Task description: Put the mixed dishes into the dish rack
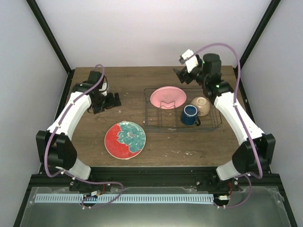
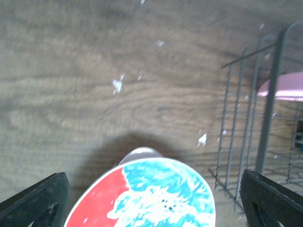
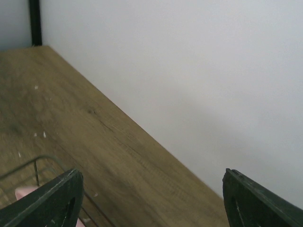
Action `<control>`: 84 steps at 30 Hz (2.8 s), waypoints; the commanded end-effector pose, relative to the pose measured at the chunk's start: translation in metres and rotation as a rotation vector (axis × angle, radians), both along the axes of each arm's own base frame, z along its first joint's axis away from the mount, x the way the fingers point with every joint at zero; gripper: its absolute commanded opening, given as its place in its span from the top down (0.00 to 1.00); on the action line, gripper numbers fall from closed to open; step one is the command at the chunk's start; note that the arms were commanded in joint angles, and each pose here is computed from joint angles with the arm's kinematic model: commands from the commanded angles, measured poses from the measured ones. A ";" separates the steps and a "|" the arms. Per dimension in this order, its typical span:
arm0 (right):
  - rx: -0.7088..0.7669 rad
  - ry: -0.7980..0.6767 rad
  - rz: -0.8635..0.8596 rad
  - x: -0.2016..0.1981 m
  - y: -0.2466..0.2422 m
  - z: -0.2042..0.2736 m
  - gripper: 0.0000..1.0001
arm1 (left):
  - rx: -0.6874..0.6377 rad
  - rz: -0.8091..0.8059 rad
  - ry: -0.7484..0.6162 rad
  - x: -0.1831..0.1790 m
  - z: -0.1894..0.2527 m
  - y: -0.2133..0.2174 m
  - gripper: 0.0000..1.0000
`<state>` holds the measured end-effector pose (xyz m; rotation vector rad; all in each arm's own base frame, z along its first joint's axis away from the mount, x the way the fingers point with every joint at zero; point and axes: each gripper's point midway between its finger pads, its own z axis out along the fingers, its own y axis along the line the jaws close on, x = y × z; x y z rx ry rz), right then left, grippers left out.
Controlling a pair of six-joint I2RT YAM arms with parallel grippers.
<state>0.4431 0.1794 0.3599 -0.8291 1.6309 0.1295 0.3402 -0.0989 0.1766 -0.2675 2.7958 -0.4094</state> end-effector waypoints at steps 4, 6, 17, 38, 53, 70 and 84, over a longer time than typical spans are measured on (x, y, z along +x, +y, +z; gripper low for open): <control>0.141 0.343 -0.238 0.008 -0.007 -0.055 0.21 | 0.080 0.077 0.188 -0.065 -0.032 0.022 0.00; 0.151 0.357 -0.249 0.005 -0.006 -0.057 0.21 | 0.088 0.083 0.217 -0.076 -0.040 0.023 0.00; 0.148 0.412 -0.200 -0.007 0.009 -0.064 0.22 | -0.061 0.150 0.228 -0.118 -0.070 0.004 0.00; 0.146 0.481 -0.096 -0.019 0.036 -0.071 0.23 | -0.299 0.323 0.145 -0.158 -0.114 0.009 0.20; 0.109 0.494 -0.085 -0.023 0.047 -0.079 0.23 | -0.340 0.306 0.169 -0.159 -0.124 0.001 0.54; 0.070 0.513 -0.057 -0.022 0.063 -0.092 0.23 | -0.359 0.306 0.170 -0.168 -0.119 0.000 1.00; 0.064 0.554 -0.013 -0.032 0.074 -0.098 0.23 | -0.421 0.299 0.177 -0.195 -0.100 -0.005 1.00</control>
